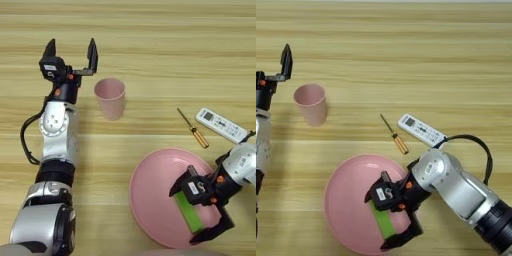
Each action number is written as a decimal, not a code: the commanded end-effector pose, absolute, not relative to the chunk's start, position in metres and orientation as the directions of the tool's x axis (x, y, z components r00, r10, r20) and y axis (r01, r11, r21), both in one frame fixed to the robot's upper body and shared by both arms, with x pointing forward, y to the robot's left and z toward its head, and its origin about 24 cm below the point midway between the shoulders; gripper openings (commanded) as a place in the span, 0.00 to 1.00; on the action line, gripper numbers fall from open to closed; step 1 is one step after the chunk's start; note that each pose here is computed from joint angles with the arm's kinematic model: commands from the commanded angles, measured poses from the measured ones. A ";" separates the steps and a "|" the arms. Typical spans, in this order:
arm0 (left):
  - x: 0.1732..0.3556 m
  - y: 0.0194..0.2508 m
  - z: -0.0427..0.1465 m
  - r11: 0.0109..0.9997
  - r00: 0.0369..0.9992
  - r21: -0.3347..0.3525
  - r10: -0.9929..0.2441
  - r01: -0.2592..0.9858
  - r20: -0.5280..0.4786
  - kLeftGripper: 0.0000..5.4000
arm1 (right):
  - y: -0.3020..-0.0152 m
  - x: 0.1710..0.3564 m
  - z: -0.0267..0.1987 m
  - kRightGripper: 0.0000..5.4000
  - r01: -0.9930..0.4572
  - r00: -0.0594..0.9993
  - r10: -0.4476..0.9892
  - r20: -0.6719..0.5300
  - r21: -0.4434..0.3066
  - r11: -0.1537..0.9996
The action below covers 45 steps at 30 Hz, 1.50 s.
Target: Move the objects on the table
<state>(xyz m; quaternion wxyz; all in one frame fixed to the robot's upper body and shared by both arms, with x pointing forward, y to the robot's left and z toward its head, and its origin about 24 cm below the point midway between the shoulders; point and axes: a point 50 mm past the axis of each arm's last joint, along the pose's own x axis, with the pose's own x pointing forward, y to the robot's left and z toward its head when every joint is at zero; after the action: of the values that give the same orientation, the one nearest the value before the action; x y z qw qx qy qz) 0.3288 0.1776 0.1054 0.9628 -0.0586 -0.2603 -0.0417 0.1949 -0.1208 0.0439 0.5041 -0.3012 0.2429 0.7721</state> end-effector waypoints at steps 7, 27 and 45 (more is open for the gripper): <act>0.329 0.176 0.109 0.991 0.857 -0.076 -0.058 0.113 0.512 1.00 | -0.113 0.204 0.060 1.00 -0.941 -0.246 0.711 -0.659 -0.014 -0.338; 0.331 0.176 0.107 0.991 0.862 -0.074 -0.061 0.113 0.504 1.00 | -0.114 0.237 0.122 1.00 -0.982 0.031 0.935 -0.354 -0.183 -0.037; 0.333 0.178 0.105 0.992 0.866 -0.066 -0.062 0.109 0.496 1.00 | -0.184 0.278 0.131 1.00 -0.767 0.642 0.752 -0.151 -0.116 0.632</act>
<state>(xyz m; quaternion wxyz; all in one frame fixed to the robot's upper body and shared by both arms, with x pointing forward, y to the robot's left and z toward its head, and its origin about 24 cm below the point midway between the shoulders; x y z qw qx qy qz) 0.3304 0.1781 0.0995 0.9668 -0.0573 -0.2457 -0.0399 0.2767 -0.1679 0.1320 0.8895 -0.0883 0.0375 0.4468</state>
